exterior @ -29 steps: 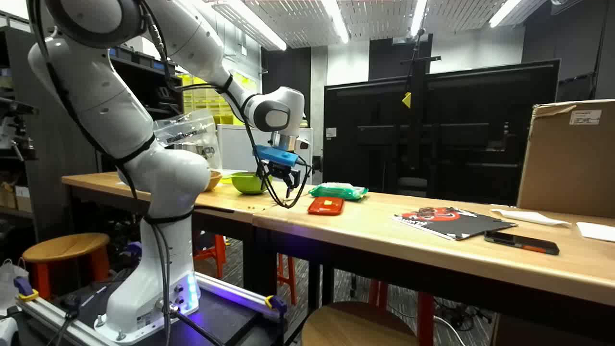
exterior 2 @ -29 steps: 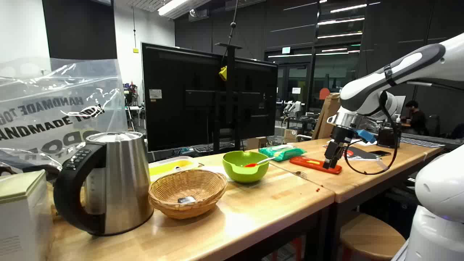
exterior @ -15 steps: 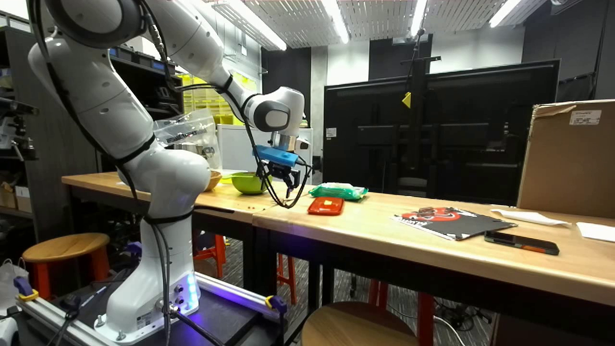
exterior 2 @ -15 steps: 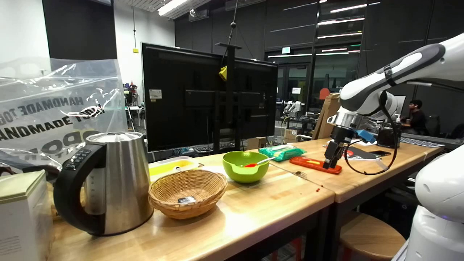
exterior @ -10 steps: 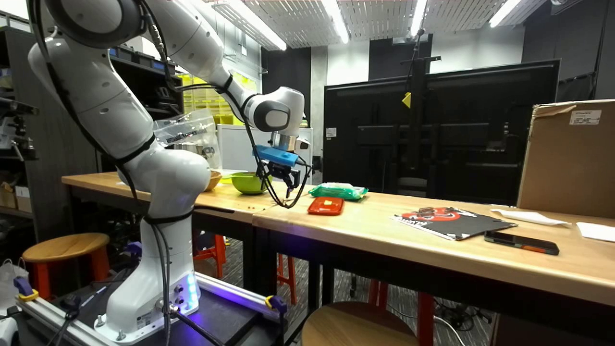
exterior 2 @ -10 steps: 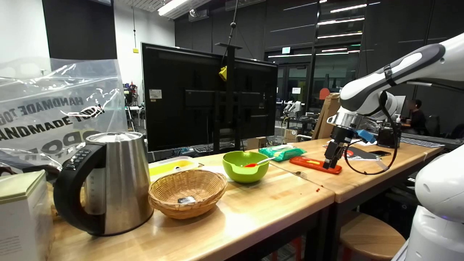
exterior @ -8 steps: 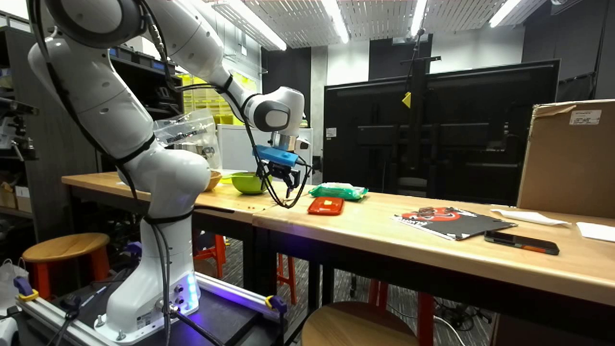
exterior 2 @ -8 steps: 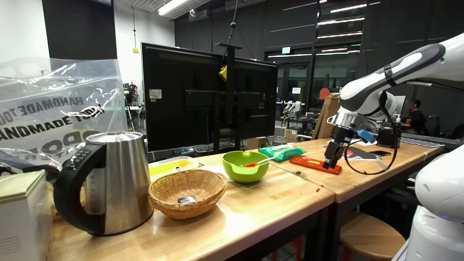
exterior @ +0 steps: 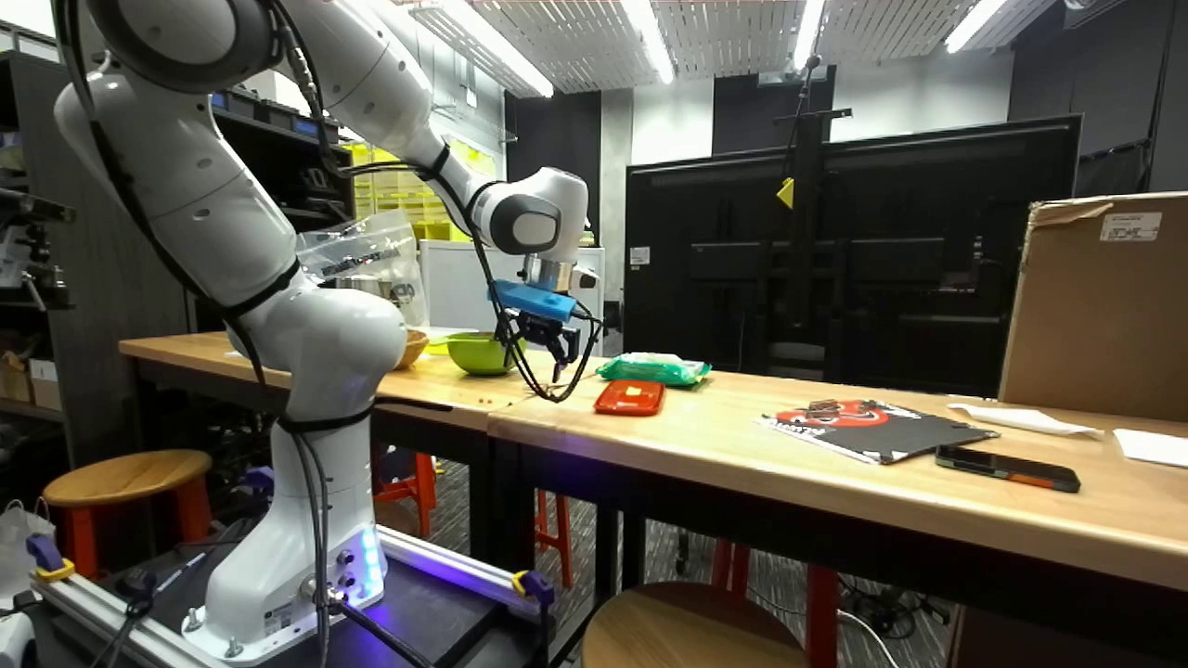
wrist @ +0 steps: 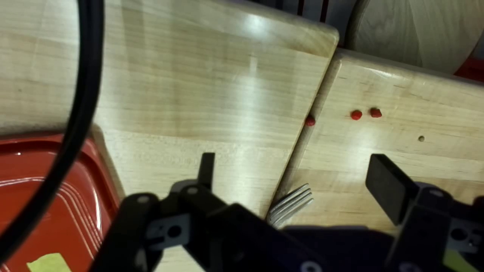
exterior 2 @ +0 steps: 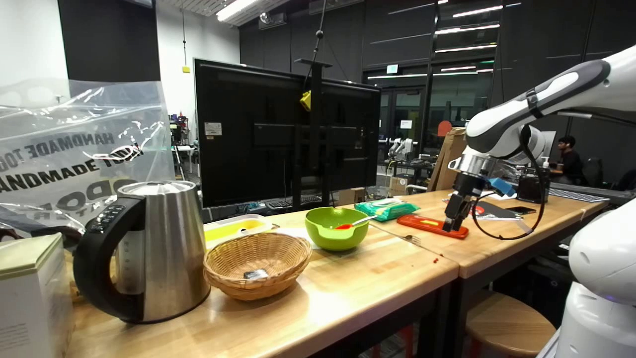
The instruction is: Move the silver fork to the right
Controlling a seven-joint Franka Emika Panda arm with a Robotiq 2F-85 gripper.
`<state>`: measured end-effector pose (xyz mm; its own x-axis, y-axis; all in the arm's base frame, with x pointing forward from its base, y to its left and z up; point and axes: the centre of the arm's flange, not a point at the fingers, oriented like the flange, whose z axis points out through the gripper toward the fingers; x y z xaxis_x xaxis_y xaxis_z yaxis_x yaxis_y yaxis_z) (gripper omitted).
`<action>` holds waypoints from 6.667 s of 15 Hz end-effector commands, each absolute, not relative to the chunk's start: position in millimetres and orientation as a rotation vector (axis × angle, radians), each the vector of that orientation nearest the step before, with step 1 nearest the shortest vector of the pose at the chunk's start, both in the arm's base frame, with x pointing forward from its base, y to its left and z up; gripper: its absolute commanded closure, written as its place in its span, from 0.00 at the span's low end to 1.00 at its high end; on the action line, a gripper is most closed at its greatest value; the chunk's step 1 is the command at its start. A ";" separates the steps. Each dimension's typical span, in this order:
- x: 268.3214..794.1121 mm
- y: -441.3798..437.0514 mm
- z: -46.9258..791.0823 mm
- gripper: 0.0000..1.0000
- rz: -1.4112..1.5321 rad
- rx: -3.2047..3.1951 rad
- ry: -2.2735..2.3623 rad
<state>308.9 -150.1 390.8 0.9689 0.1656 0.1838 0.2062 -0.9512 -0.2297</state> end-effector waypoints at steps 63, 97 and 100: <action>401.3 -65.5 353.8 1.00 -0.425 -3.167 -0.065; 335.7 -200.5 410.1 0.99 -0.499 -3.088 0.510; 328.4 -221.1 428.2 0.99 -0.556 -3.066 0.587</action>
